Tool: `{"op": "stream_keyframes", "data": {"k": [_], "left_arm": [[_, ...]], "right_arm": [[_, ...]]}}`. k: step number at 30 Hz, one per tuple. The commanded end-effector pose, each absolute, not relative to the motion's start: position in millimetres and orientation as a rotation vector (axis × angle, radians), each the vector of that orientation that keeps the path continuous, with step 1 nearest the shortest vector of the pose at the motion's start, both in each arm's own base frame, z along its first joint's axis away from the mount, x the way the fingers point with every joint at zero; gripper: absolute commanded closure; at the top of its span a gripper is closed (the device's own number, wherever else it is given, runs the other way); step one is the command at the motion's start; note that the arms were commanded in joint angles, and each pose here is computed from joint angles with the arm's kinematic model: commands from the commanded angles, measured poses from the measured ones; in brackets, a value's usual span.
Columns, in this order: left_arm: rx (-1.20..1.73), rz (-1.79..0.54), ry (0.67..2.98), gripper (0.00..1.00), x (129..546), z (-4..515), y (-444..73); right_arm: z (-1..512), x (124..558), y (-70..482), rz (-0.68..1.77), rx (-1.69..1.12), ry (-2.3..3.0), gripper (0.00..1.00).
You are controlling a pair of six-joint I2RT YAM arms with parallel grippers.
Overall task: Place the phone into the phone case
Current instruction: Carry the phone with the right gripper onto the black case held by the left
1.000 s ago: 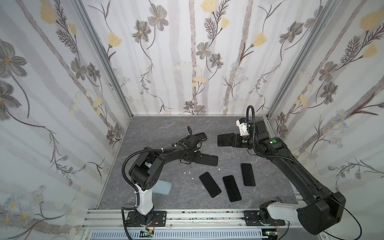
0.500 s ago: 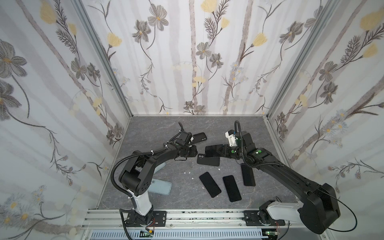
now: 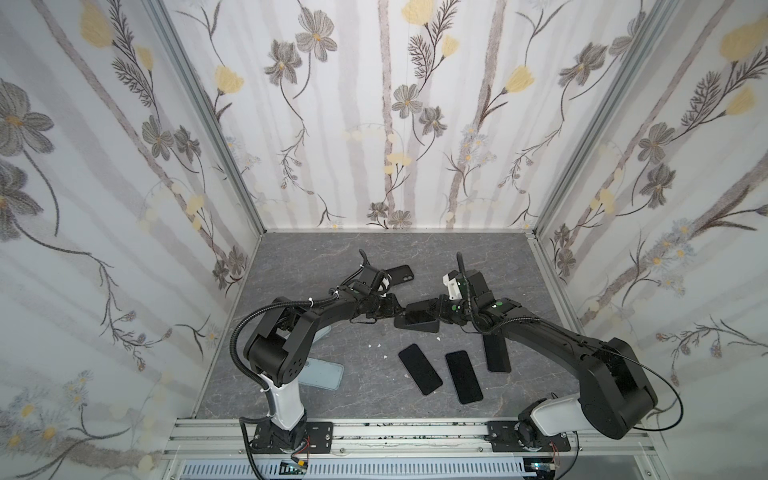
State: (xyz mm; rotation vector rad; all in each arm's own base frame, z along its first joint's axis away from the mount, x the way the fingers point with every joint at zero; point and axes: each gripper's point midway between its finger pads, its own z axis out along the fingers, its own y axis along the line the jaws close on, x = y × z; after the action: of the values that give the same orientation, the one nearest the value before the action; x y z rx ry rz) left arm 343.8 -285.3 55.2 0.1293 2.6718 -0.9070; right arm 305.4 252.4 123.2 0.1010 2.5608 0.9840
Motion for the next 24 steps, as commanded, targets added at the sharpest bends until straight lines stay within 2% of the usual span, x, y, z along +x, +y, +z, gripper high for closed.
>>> {"op": "stream_keyframes", "data": {"k": [1, 24], "left_arm": [[0.116, -0.95, 2.665, 0.63, 345.9, 53.6, -289.8], [0.073, -1.018, 2.706, 0.64, 341.6, 39.4, -295.9]], "right_arm": [[132.2, 315.1, 267.1, 1.068, 0.078, 2.515, 1.0], [101.2, 307.4, 245.6, 1.109, 0.181, 2.583, 1.0]]}}
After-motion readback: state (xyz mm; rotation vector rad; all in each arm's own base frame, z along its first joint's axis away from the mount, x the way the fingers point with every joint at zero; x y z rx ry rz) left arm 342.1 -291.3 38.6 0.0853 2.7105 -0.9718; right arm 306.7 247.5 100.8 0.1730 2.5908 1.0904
